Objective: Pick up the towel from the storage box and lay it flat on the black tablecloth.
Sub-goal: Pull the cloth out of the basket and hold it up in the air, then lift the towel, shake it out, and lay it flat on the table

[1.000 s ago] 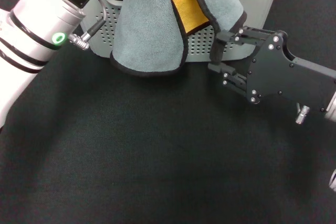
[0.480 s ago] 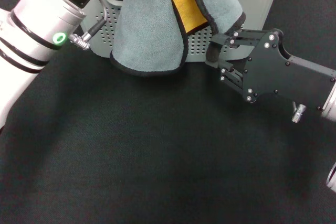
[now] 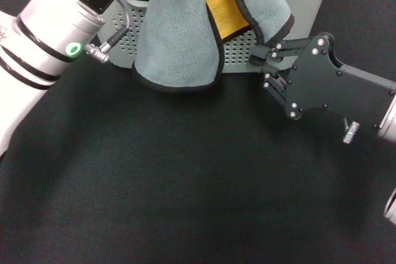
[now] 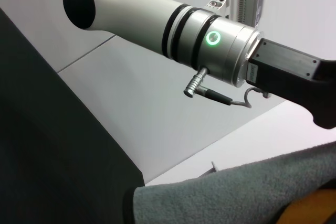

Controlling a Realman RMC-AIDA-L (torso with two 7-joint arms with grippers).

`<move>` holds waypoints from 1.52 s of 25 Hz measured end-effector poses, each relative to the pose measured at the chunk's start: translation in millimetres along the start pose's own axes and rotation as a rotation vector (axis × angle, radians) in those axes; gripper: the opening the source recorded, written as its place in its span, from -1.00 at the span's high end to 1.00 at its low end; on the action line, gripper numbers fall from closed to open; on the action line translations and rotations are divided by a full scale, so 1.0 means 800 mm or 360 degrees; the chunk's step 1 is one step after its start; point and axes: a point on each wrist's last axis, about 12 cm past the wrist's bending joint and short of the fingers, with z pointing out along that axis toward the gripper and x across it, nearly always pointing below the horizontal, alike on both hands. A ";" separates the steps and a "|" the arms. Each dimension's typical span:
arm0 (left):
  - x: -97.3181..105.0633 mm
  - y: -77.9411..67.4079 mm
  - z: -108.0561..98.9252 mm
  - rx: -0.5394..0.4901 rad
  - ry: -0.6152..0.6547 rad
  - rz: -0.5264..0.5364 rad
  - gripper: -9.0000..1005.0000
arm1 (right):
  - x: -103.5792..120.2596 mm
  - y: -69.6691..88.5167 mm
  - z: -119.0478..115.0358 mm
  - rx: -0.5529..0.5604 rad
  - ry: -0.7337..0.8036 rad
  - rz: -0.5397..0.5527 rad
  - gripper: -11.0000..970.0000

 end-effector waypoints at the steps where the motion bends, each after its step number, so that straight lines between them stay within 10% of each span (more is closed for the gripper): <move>1: 0.000 0.000 0.000 -0.0001 0.0000 0.0000 0.97 | 0.000 0.000 0.000 0.0003 0.0000 0.0003 0.74; 15: 0.002 -0.002 -0.017 -0.0009 -0.0003 -0.0028 0.97 | -0.006 -0.007 -0.014 0.0145 -0.0066 0.0125 0.97; 28: 0.029 -0.011 -0.106 -0.0199 0.0158 -0.0141 0.97 | -0.001 -0.083 -0.090 0.0530 -0.0352 0.0562 0.97; 38: 0.026 -0.020 -0.119 0.0035 0.0330 -0.0115 0.97 | 0.003 -0.105 -0.097 0.0620 -0.0407 0.0682 0.97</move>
